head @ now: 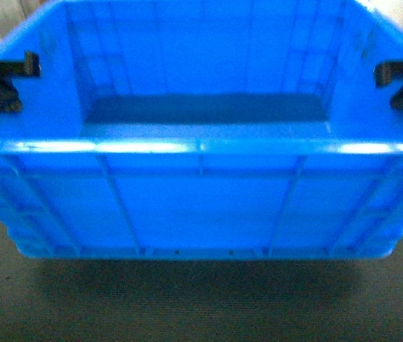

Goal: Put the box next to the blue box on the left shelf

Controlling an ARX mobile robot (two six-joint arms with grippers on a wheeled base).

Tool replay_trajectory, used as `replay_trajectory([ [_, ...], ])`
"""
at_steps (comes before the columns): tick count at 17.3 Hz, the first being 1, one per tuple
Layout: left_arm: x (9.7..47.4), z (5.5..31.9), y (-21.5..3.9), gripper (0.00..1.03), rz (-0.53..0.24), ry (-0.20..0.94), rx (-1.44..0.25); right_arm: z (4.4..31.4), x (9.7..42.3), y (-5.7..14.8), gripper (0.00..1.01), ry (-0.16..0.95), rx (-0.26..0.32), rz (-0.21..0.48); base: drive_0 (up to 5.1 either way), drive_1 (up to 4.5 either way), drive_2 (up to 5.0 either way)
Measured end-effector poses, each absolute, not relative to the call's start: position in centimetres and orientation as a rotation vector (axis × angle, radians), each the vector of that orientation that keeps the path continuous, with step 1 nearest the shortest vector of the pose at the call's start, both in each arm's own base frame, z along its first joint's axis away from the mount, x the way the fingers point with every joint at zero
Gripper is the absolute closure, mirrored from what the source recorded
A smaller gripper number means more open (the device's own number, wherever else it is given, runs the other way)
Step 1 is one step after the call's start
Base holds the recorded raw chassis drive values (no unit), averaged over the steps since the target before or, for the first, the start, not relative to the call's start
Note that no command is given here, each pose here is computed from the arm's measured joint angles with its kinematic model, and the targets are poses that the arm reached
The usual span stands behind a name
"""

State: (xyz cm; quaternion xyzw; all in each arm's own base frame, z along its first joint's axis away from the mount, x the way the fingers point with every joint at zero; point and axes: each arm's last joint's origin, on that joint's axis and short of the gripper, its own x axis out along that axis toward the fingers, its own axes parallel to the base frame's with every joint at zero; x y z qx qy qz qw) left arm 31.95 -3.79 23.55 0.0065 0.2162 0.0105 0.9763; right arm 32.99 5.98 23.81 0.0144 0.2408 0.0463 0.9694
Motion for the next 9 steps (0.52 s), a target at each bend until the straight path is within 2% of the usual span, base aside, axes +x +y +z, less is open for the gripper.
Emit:
replay_trajectory([
  [1,30.5,26.8,-4.0,0.84,0.028,0.267,-0.03,27.9,31.3,6.0,0.8,0.282,0.02,0.077,0.0,0.0,0.0],
  [3,29.3,28.3,-4.0,0.84,0.034,0.175,-0.049,29.8,30.1,6.1,0.8,0.187,0.013,0.076,0.0,0.0,0.0],
  [6,28.5,27.1,-4.0,0.84,0.049,0.154,-0.015,28.0,29.2,6.4,0.8,0.203,0.001,0.074,0.0,0.0,0.0],
  [9,28.5,27.2,-4.0,0.84,0.048,0.139,-0.006,28.0,29.2,6.4,0.8,0.195,0.003,0.072,0.0,0.0,0.0],
])
